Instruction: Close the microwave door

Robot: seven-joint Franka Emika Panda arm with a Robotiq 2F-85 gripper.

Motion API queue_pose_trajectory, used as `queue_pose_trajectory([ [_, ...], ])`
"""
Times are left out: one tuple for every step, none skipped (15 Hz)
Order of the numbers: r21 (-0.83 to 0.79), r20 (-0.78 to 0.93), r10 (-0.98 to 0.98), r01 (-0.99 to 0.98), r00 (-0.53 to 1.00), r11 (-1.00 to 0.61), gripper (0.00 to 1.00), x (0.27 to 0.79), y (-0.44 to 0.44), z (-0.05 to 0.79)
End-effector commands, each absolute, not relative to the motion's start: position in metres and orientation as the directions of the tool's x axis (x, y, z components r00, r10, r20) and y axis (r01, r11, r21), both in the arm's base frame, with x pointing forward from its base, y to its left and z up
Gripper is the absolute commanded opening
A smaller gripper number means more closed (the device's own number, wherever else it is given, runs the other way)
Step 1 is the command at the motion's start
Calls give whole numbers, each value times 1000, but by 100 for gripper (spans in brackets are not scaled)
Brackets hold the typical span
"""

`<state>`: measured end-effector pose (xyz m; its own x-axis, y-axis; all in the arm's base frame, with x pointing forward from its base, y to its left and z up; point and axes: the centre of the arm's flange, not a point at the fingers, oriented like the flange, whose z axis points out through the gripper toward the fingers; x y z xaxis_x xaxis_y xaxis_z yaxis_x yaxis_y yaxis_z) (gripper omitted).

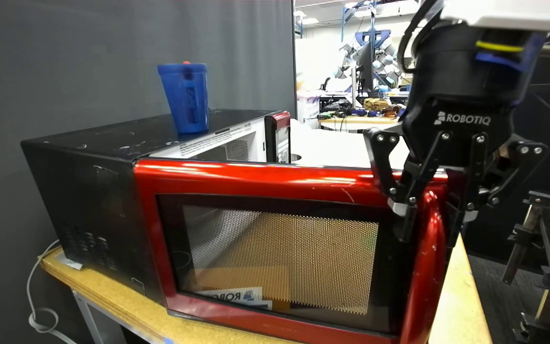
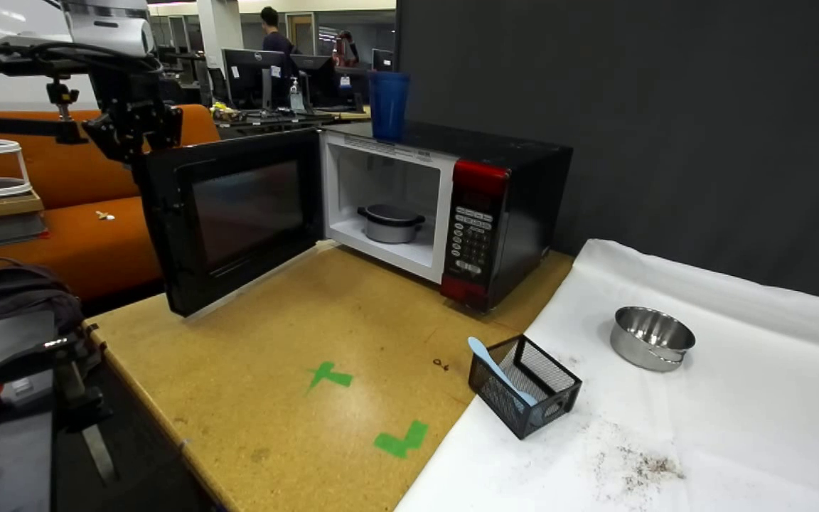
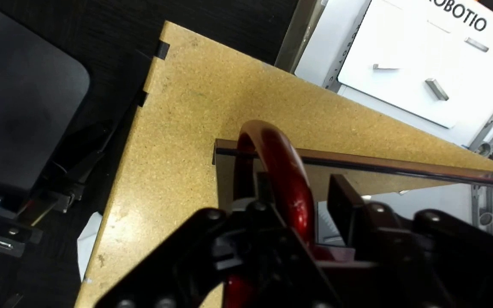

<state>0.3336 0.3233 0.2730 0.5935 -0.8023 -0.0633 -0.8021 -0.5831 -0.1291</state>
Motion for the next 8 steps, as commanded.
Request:
queue_pose_trajectory([
  [-126, 17, -828, -821, 560, -557, 11, 333, 322, 273],
  [-118, 56, -827, -819, 559, -562, 4, 332, 318, 273],
  [-104, 98, -821, -815, 562, -570, 3, 334, 314, 275],
  [-95, 128, -811, -807, 571, -583, 6, 337, 306, 276],
  [-78, 154, -803, -804, 575, -590, 6, 342, 298, 277],
  [-61, 179, -789, -793, 588, -606, 6, 347, 290, 278],
  [-51, 185, -771, -777, 609, -627, 6, 353, 281, 279],
  [-42, 196, -752, -761, 629, -648, 6, 357, 274, 279],
])
